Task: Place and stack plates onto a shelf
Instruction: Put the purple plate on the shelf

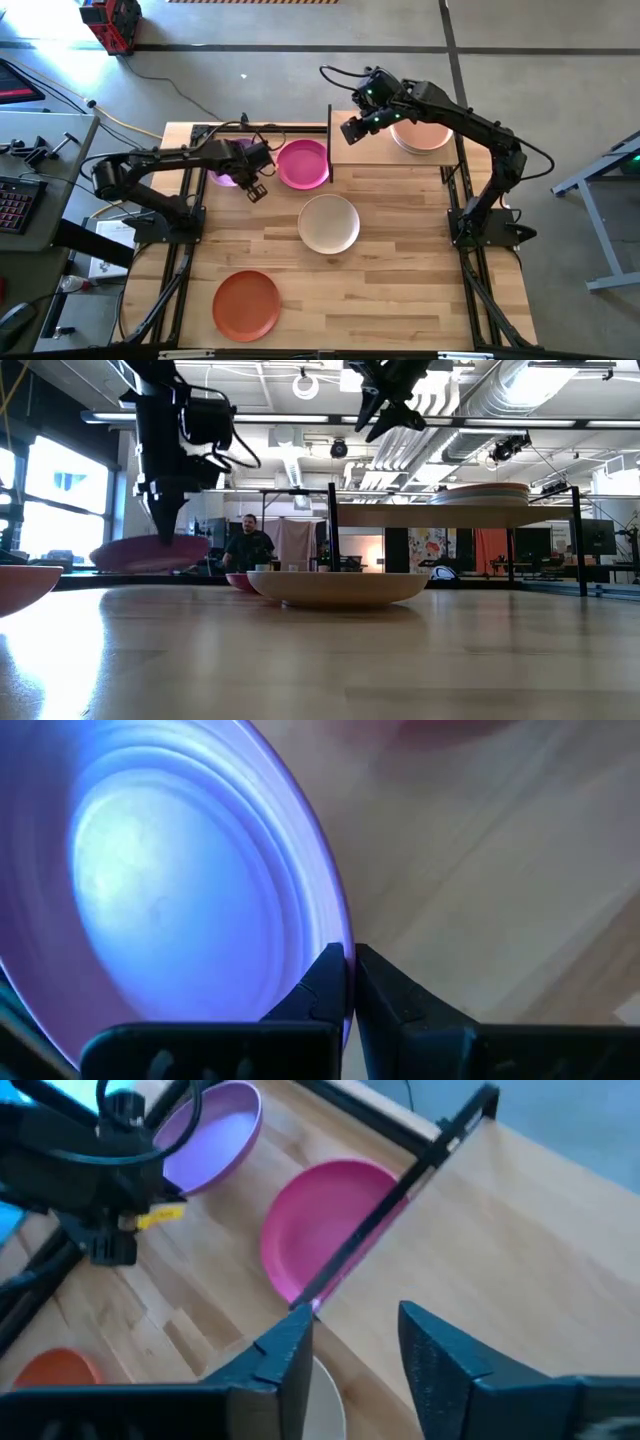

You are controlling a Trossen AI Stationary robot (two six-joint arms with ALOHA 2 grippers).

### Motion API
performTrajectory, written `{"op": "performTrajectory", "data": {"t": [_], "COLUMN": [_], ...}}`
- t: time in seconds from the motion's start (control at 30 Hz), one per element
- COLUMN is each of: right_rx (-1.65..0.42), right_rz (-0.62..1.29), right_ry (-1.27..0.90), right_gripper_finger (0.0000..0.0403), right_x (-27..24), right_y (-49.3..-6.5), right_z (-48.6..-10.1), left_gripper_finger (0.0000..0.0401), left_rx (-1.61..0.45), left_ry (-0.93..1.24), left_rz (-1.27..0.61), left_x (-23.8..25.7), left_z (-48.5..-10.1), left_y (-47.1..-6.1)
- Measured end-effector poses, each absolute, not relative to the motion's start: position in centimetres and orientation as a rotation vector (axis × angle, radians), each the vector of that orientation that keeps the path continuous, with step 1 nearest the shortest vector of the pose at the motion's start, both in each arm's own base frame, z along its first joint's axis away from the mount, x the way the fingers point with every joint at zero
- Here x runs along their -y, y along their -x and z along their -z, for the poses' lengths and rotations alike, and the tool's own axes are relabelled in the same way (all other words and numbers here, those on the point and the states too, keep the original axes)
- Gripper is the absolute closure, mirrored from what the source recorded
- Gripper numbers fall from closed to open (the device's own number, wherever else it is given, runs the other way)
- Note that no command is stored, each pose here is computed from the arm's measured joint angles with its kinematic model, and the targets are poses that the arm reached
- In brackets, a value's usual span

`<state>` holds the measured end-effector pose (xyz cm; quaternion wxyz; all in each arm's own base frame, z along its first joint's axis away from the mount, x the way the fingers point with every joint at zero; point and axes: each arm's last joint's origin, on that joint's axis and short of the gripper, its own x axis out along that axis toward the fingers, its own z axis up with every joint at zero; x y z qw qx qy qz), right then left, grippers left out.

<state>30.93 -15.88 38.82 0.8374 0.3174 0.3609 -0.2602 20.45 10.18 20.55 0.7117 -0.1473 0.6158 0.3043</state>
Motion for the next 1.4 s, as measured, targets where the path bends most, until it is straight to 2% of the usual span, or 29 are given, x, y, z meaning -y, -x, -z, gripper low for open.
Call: {"op": "performTrajectory", "data": {"t": [0.13,0.4,0.8,1.13,1.4], "right_rx": [-0.704,-0.523,-0.136,-0.074,-0.155], "right_rz": [0.553,0.541,0.466,0.545,0.616], "right_ry": [-0.659,-0.616,-0.437,-0.221,-0.229], "right_gripper_finger": [0.0261,0.0258,0.0258,0.0258,0.0258], "right_x": [16.1,17.5,20.5,20.1,20.1], "right_y": [-31.3,-31.9,-32.0,-30.7,-30.3], "right_z": [-39.2,-40.5,-44.2,-48.1,-47.8], "left_gripper_finger": [0.04,0.04,0.04,0.04,0.04], "left_rx": [-1.373,-1.346,-1.304,-1.398,-1.357], "left_ry": [0.248,0.031,-0.538,-0.965,-1.096], "left_rz": [-0.658,-0.608,-0.473,-0.357,-0.345], "left_x": [-10.5,-10.9,-10.4,-10.4,-10.8], "left_z": [-22.3,-27.0,-33.8,-35.5,-36.1], "left_y": [-20.8,-22.0,-23.5,-23.9,-24.7]}}
